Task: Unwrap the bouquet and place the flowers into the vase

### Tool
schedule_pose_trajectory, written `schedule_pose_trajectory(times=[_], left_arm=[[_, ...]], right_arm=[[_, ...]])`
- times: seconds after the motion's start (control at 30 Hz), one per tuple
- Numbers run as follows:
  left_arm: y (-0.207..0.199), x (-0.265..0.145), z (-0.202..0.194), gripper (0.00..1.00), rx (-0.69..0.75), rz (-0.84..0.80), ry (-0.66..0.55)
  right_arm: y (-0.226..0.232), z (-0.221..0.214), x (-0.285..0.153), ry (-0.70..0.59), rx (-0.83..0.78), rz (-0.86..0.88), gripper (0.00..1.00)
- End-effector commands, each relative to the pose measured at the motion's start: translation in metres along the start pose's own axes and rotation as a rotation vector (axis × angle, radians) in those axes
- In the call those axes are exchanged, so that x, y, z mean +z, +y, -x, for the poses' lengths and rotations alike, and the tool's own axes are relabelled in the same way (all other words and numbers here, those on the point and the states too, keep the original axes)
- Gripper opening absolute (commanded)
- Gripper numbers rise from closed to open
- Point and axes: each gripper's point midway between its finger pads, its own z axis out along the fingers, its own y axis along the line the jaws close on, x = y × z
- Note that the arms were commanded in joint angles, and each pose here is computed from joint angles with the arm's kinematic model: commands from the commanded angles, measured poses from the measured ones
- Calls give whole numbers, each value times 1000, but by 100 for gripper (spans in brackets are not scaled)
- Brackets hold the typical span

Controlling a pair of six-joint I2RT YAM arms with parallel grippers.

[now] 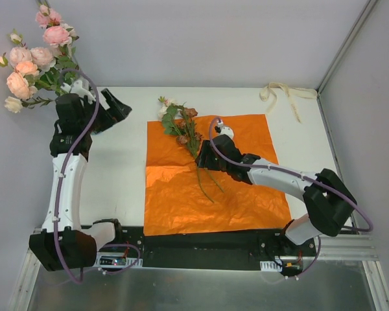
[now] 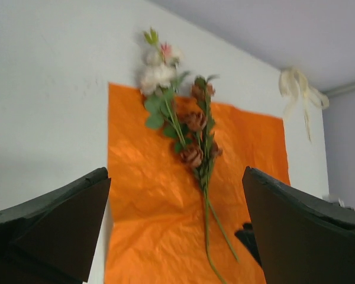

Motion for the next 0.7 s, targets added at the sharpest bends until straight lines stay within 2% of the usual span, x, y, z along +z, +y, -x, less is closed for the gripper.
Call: schedule_pose_trajectory(times=[0.0, 0.13, 0.47, 0.67], left_arm=[[-13, 5, -77, 99, -186, -125, 283], [-3, 6, -113, 99, -200, -112, 368], [22, 9, -168, 99, -178, -55, 489], [14, 11, -167, 99, -197, -92, 514]], right_arm=[[12, 11, 9, -1, 30, 14, 57], [9, 4, 27, 40, 4, -12, 45], [-8, -8, 61, 110, -46, -138, 38], [-15, -16, 73, 135, -55, -171, 35]])
